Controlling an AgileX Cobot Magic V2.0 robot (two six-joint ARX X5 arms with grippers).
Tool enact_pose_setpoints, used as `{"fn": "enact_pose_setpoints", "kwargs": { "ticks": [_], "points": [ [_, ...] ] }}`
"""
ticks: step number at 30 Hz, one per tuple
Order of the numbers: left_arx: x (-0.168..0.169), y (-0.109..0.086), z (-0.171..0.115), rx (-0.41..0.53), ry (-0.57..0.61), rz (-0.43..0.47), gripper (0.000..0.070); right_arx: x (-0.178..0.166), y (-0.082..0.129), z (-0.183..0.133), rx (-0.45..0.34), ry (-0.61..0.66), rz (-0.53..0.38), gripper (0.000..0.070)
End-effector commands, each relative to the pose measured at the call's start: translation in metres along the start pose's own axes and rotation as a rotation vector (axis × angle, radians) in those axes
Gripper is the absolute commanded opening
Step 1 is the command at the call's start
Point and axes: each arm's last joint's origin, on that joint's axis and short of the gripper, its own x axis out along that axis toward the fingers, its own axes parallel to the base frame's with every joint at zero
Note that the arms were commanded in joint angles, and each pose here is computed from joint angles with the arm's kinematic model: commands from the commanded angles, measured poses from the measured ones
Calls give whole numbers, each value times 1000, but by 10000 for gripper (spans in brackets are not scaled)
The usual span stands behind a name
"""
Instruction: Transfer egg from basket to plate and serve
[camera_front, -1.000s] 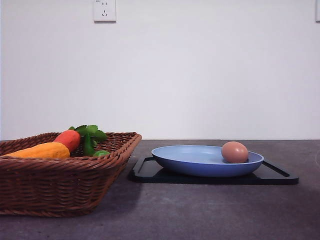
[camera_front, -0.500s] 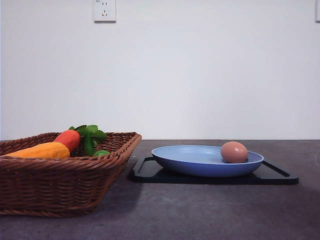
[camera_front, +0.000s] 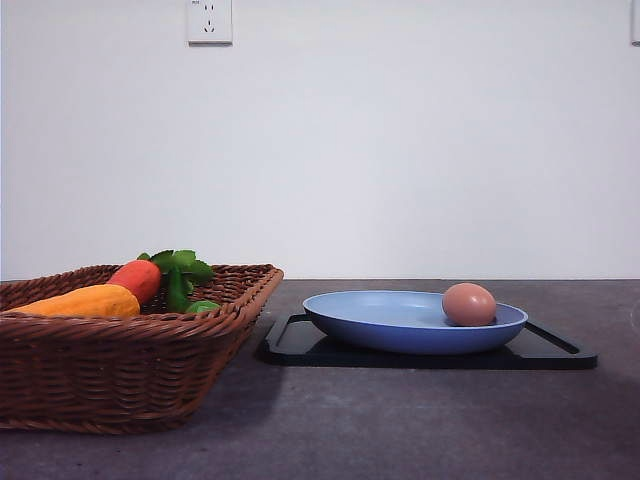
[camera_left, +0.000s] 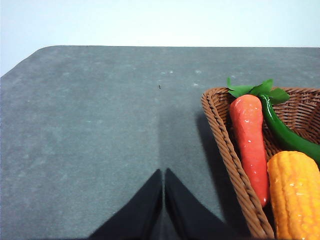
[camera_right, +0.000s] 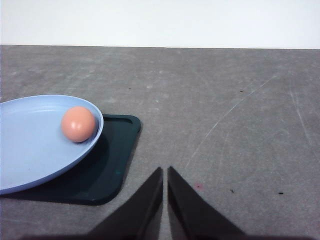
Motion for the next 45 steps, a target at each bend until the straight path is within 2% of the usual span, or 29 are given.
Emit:
{"fn": "enact_pose_setpoints", "kwargs": {
  "ticks": [1, 45],
  "points": [
    [1, 0, -5, 0, 19, 5, 0, 1, 0, -1, 10, -4, 1, 0],
    [1, 0, -5, 0, 19, 5, 0, 1, 0, -1, 10, -4, 1, 0]
  ]
}}
